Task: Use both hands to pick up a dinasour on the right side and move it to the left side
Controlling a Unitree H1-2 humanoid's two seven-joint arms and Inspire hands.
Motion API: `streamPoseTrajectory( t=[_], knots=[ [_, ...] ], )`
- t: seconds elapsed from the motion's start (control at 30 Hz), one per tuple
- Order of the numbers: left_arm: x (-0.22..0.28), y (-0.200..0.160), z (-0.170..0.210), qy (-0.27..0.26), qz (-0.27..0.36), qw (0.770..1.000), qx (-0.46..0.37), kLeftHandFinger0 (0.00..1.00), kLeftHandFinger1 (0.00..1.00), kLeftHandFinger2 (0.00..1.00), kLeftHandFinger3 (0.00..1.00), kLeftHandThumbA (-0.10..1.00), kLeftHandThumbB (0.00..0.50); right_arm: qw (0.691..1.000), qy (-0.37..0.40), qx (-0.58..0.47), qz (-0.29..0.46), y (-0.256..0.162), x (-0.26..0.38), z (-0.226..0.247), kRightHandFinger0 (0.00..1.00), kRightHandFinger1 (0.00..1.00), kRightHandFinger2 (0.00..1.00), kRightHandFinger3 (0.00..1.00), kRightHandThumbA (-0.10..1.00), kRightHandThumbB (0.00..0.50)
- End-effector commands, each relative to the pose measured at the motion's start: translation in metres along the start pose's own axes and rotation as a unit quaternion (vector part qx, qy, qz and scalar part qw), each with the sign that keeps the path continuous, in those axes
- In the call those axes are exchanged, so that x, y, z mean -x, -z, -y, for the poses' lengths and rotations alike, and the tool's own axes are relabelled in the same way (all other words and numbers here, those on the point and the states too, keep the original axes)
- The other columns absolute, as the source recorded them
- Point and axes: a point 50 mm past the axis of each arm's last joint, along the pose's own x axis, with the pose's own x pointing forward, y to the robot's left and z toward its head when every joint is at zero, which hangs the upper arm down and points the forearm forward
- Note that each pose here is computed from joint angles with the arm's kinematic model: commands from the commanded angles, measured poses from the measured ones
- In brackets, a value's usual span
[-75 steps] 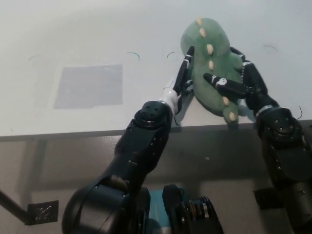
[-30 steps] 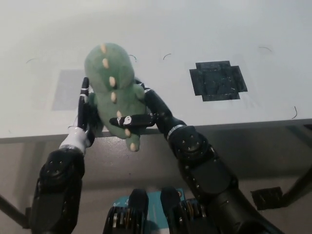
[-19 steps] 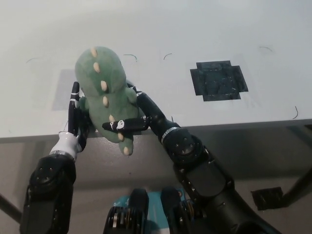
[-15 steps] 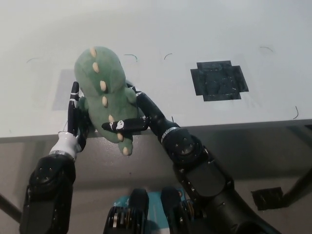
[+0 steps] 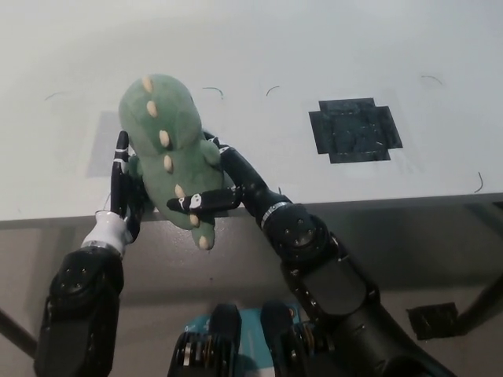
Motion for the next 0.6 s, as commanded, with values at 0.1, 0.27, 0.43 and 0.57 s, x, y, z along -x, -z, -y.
streamPoseTrajectory(
  t=[0.1,0.27,0.43,0.57],
  knots=[
    [-0.045,-0.026,0.048,0.056,-0.008,0.998,0.037,1.0,1.0,1.0,1.0,1.0,0.083,0.999,-0.024,0.023,-0.004,-0.043,-0.027,0.003,1.0,1.0,1.0,1.0,1.0,0.116],
    [-0.051,-0.026,0.052,0.056,-0.007,0.997,0.044,1.0,1.0,1.0,1.0,1.0,0.087,1.0,-0.023,0.011,-0.004,-0.044,-0.028,0.01,1.0,1.0,1.0,1.0,1.0,0.148],
    [-0.049,-0.021,0.048,0.06,-0.004,0.998,0.032,1.0,1.0,1.0,1.0,1.0,0.129,1.0,-0.022,0.017,-0.007,-0.038,-0.029,0.005,1.0,1.0,1.0,1.0,1.0,0.154],
    [-0.048,-0.02,0.048,0.065,-0.003,0.997,0.035,1.0,1.0,1.0,1.0,1.0,0.135,1.0,-0.021,0.016,-0.006,-0.038,-0.028,0.007,1.0,1.0,1.0,1.0,1.0,0.149]
  ],
)
